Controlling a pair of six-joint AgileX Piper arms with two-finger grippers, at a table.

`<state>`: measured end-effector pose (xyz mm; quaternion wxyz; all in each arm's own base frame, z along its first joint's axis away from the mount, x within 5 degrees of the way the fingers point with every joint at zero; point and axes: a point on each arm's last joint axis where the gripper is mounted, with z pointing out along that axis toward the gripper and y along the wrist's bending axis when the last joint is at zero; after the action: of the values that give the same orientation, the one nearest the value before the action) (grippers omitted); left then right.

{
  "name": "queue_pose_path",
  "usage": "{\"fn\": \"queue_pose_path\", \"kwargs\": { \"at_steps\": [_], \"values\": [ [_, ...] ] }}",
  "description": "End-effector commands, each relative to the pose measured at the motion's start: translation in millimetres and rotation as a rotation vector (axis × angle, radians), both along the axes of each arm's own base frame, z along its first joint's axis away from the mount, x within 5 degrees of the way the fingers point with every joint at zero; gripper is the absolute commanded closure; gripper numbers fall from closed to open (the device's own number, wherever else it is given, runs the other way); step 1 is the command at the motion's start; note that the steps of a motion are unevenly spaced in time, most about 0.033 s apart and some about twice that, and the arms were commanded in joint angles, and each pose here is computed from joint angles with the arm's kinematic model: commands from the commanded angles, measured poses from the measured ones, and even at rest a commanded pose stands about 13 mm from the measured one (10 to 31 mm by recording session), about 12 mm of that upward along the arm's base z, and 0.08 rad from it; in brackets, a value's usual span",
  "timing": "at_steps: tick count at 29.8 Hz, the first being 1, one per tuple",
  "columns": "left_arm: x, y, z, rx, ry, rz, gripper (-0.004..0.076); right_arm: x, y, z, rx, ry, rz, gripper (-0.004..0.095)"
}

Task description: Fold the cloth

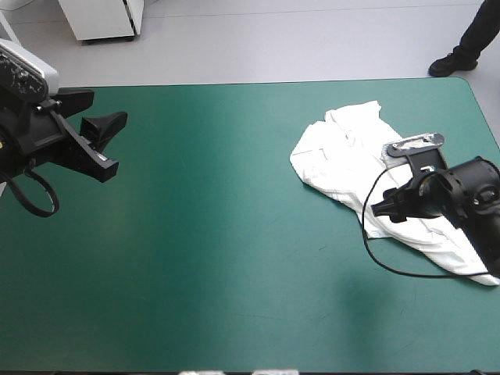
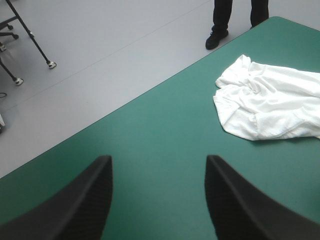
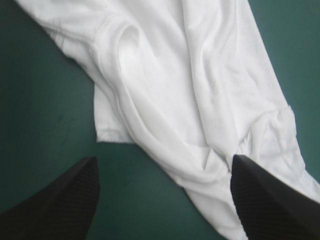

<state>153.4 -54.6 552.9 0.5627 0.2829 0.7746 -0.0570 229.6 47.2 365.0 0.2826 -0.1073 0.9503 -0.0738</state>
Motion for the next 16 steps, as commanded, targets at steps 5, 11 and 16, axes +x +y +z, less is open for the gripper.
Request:
{"fn": "queue_pose_path", "kwargs": {
  "at_steps": [5,11,16],
  "values": [
    [-7.0,-2.0,12.6,-0.079,-0.071,-0.019,0.0276,75.0,-9.9,-4.5,0.029,-0.063,-0.088,0.021],
    [-6.0,-1.7,12.2,-0.074,-0.071,-0.015,0.0276,137.6,-40.9,-19.4,0.125,-0.01,-0.177,0.022],
    [-5.0,0.4,11.8,-0.054,-0.076,0.005,0.0276,171.6,-58.4,-49.3,0.214,0.071,-0.211,0.0224]
  ]
}}
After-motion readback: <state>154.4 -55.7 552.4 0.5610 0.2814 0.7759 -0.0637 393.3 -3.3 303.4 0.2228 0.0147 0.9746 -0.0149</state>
